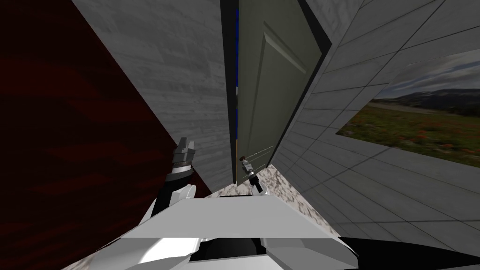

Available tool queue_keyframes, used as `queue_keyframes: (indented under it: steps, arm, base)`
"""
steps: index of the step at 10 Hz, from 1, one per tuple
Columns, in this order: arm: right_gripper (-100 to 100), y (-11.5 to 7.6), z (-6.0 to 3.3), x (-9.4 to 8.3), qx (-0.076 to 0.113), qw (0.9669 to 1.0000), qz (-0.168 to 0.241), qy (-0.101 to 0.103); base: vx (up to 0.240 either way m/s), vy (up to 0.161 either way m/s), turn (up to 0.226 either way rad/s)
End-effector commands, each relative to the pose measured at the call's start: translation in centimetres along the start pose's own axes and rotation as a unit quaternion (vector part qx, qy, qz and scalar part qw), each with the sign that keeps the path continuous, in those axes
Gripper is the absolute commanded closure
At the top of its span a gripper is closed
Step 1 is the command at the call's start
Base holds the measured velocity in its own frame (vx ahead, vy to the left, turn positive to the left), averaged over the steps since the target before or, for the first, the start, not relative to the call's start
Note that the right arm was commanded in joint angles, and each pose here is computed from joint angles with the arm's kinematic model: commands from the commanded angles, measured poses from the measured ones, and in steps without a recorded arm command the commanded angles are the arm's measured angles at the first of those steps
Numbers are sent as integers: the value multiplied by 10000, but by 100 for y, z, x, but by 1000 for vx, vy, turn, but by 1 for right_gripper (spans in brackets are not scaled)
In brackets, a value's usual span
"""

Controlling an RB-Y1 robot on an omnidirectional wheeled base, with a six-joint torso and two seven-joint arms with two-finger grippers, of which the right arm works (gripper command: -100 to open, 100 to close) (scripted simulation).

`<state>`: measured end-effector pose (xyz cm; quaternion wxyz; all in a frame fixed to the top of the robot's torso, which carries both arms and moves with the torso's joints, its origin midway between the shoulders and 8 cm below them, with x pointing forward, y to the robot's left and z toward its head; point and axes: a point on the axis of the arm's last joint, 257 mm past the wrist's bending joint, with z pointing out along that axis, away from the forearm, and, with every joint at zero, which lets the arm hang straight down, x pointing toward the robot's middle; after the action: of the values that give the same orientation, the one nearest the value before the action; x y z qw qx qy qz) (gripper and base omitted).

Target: Pull the door open

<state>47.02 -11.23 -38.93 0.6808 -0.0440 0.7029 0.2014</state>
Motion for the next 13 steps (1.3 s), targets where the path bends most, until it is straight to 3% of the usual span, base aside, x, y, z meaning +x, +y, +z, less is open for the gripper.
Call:
queue_keyframes:
  steps: [1,7,13]
  arm:
    - [100,17,-22,40,5,9998,188,41]
    - [100,-137,-57,9,155,9955,936,-7]
    - [100,-317,-101,-30,329,9834,1780,-99]
  base:
    - [-63,-10,35]
    - [-48,-11,65]
    - [-50,-12,86]
